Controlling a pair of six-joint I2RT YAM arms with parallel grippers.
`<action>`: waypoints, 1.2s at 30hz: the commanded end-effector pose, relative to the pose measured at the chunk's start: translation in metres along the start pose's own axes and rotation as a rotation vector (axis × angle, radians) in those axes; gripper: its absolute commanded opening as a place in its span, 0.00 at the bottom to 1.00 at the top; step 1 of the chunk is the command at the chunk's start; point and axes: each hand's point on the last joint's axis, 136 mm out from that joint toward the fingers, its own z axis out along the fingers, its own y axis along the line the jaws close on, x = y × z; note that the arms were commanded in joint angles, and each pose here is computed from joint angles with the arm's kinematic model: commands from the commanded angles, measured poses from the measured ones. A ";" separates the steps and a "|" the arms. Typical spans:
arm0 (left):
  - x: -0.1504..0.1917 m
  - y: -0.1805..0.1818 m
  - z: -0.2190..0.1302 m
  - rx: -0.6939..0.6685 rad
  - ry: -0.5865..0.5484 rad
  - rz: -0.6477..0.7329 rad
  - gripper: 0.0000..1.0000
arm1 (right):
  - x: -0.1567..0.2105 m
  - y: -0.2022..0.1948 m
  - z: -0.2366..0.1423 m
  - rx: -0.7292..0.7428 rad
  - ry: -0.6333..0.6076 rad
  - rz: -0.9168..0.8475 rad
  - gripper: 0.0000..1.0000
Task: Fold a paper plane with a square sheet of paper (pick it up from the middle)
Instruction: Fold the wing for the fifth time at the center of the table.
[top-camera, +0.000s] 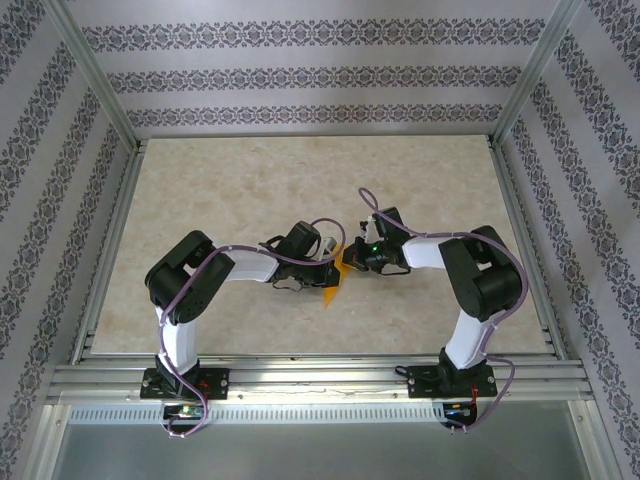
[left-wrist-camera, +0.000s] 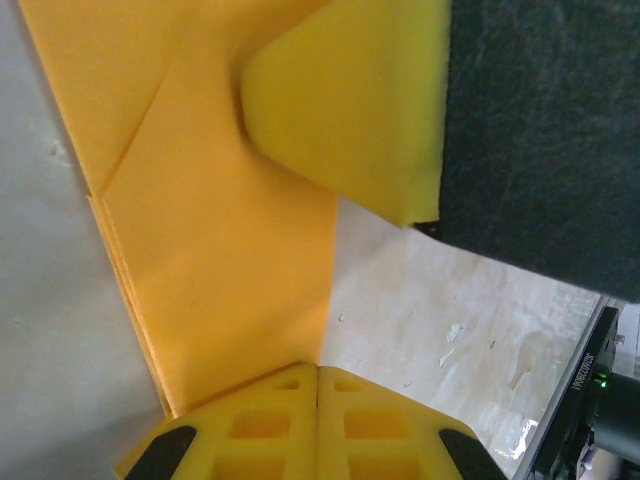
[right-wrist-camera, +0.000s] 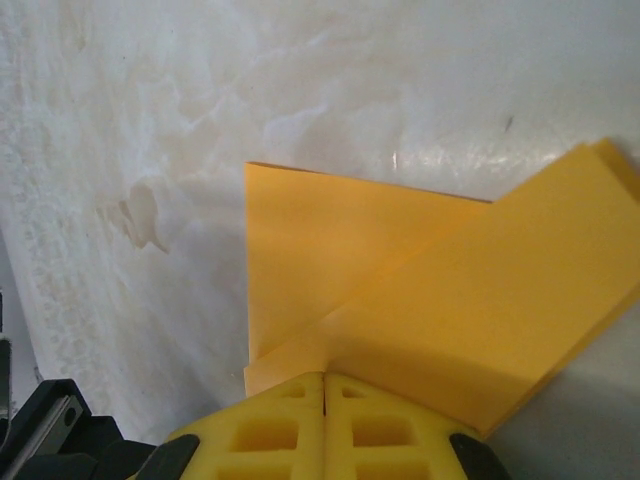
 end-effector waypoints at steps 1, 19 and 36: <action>0.036 0.041 0.001 -0.122 0.096 -0.075 0.00 | -0.024 -0.021 -0.006 0.054 -0.052 0.019 0.00; 0.020 0.013 -0.005 -0.009 0.023 -0.091 0.01 | -0.065 0.005 -0.059 -0.006 -0.196 0.002 0.05; -0.003 -0.019 -0.026 0.033 -0.047 -0.021 0.16 | -0.014 0.014 -0.035 -0.004 -0.097 -0.024 0.10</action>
